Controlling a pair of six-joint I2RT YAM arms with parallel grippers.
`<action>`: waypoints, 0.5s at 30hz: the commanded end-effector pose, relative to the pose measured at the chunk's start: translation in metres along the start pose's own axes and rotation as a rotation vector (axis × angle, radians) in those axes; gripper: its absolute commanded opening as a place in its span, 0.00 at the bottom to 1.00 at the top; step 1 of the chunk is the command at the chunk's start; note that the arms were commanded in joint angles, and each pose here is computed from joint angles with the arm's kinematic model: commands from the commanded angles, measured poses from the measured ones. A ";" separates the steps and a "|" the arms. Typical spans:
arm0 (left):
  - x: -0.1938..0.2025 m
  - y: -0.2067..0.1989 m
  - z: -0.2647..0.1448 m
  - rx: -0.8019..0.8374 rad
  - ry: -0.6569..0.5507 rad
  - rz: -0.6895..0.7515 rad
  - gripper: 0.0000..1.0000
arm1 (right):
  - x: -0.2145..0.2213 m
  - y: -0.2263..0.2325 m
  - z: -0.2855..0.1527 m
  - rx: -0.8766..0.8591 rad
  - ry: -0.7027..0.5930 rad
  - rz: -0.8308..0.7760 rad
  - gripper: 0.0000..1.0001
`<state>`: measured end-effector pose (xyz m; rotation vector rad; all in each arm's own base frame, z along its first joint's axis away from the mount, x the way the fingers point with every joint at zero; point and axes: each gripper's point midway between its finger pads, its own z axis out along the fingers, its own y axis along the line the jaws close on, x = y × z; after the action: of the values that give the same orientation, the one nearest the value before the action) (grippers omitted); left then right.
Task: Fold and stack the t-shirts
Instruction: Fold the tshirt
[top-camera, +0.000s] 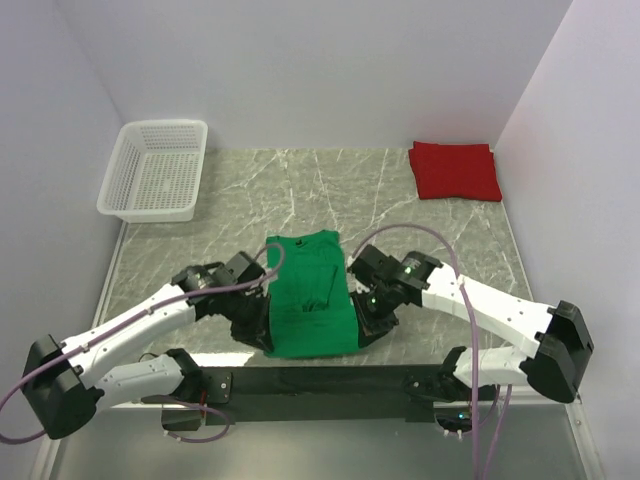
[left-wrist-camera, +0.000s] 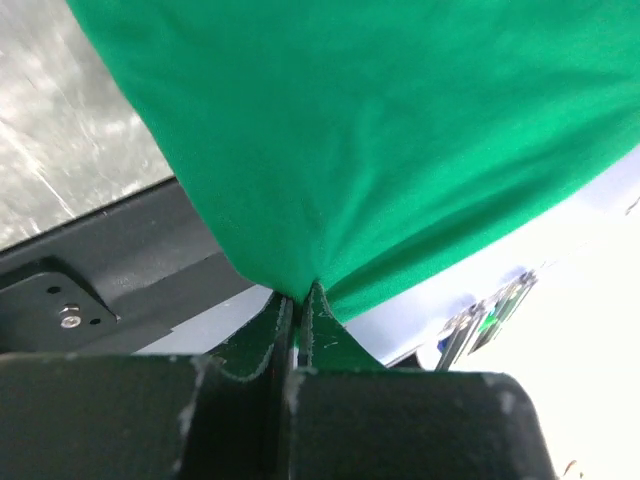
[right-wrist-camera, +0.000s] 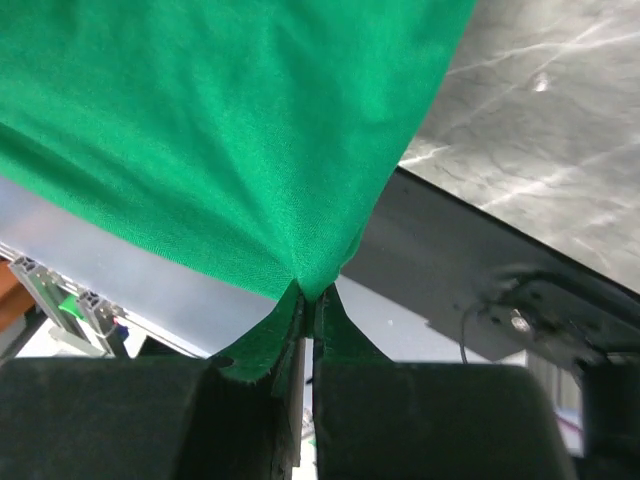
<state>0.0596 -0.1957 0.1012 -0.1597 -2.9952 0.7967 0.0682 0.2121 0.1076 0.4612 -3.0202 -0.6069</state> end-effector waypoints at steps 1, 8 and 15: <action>-0.012 0.007 -0.024 -0.117 -0.021 -0.015 0.01 | -0.004 -0.017 -0.029 0.120 0.027 -0.039 0.00; -0.108 0.013 -0.049 -0.177 -0.383 -0.101 0.01 | -0.088 0.006 -0.061 0.031 -0.181 -0.027 0.00; -0.160 0.003 -0.055 -0.133 -0.521 -0.107 0.01 | -0.142 0.009 -0.069 0.044 -0.275 -0.039 0.00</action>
<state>0.1852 -0.1811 0.1296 0.2187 -3.3735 0.6836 0.1848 0.2373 0.1703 0.4197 -3.2280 -0.6773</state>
